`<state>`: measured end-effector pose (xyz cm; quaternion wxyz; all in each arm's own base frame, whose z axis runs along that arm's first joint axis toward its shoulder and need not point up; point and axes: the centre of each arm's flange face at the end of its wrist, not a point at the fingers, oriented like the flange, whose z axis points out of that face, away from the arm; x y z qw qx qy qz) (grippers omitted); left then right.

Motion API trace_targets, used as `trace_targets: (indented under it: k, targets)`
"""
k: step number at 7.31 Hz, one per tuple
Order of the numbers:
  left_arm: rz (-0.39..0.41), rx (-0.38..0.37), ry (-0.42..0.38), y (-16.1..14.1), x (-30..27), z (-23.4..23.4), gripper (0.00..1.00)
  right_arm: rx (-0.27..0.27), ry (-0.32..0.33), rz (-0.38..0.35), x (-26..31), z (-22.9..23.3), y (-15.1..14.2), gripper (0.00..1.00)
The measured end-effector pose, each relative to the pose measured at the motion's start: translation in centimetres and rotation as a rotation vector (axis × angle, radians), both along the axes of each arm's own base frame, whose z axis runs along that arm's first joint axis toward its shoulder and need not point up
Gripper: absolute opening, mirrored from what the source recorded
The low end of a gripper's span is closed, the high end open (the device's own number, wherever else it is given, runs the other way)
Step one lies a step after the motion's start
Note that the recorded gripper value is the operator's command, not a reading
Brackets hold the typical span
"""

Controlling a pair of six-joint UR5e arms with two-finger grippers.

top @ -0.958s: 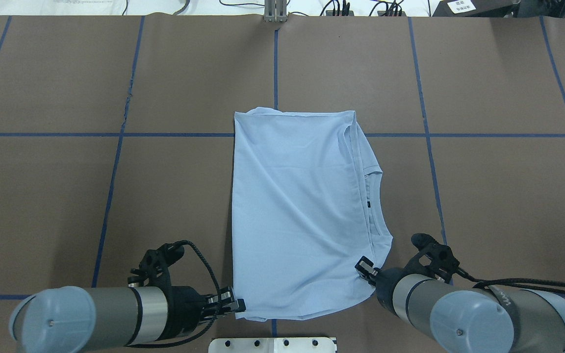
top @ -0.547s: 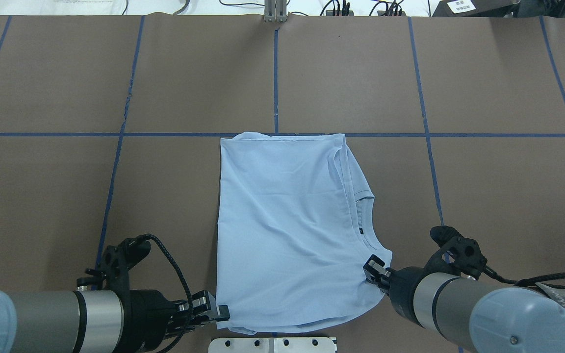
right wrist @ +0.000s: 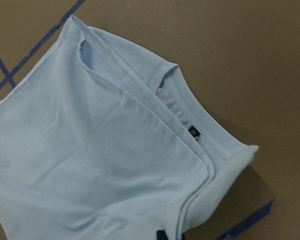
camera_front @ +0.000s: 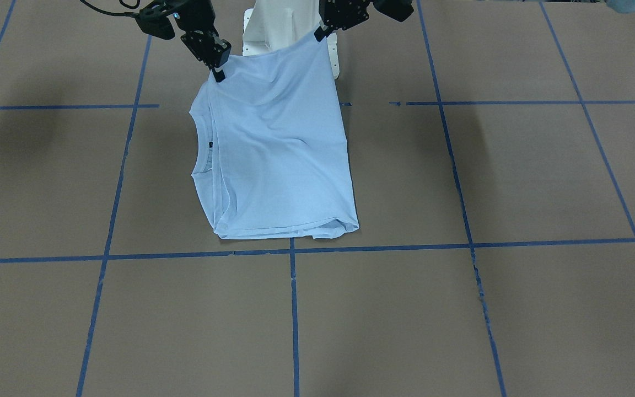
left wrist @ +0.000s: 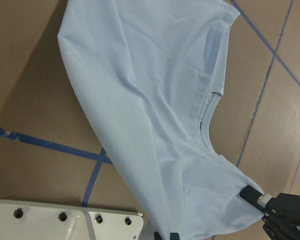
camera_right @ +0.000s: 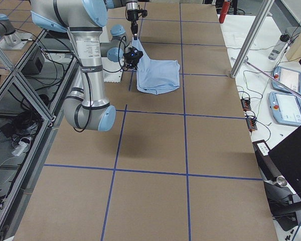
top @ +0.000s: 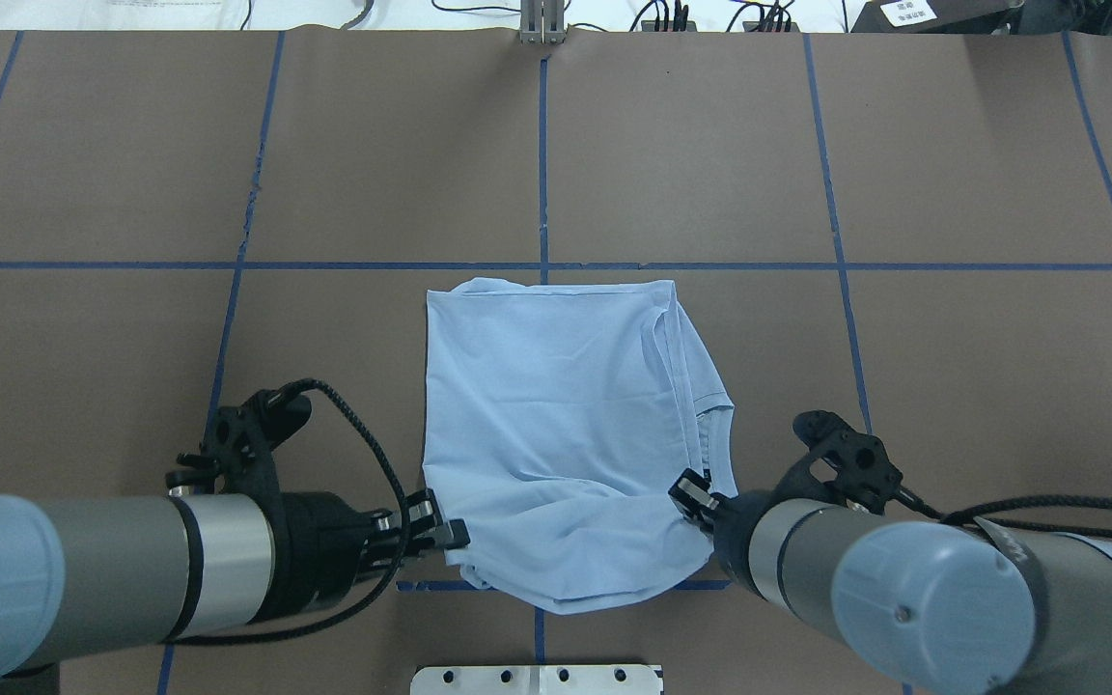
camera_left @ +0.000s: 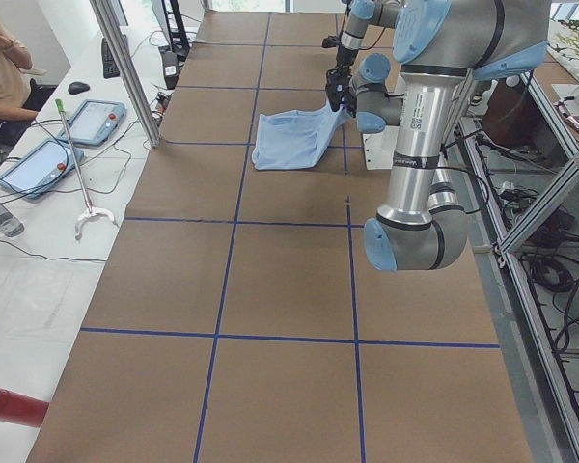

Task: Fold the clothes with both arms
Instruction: 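Lift the near edge with both grippers and fold it away from the robot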

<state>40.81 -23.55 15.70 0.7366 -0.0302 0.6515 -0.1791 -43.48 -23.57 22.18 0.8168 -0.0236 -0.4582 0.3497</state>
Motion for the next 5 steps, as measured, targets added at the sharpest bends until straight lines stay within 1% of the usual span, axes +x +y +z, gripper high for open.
trace_targets:
  k: [1, 2, 4, 5]
  targets:
    - [-0.032, 0.025, -0.04, -2.6, 0.4, -0.2, 0.0, 0.01, 0.027, 0.011, -0.7, -0.6, -3.0, 0.0]
    - [-0.052, 0.045, -0.086, -5.5, 1.2, 0.1, 0.0, 0.012, 0.056, 0.018, -1.6, -0.8, -6.6, 0.0]
    - [-0.075, 0.072, -0.169, -10.2, 3.8, 1.8, 0.0, 0.02, 0.119, 0.052, -4.1, -1.0, -13.6, 0.0]
    - [-0.086, 0.085, -0.21, -12.3, 5.2, 2.7, 0.0, 0.023, 0.161, 0.059, -5.8, -0.2, -16.8, 0.0]
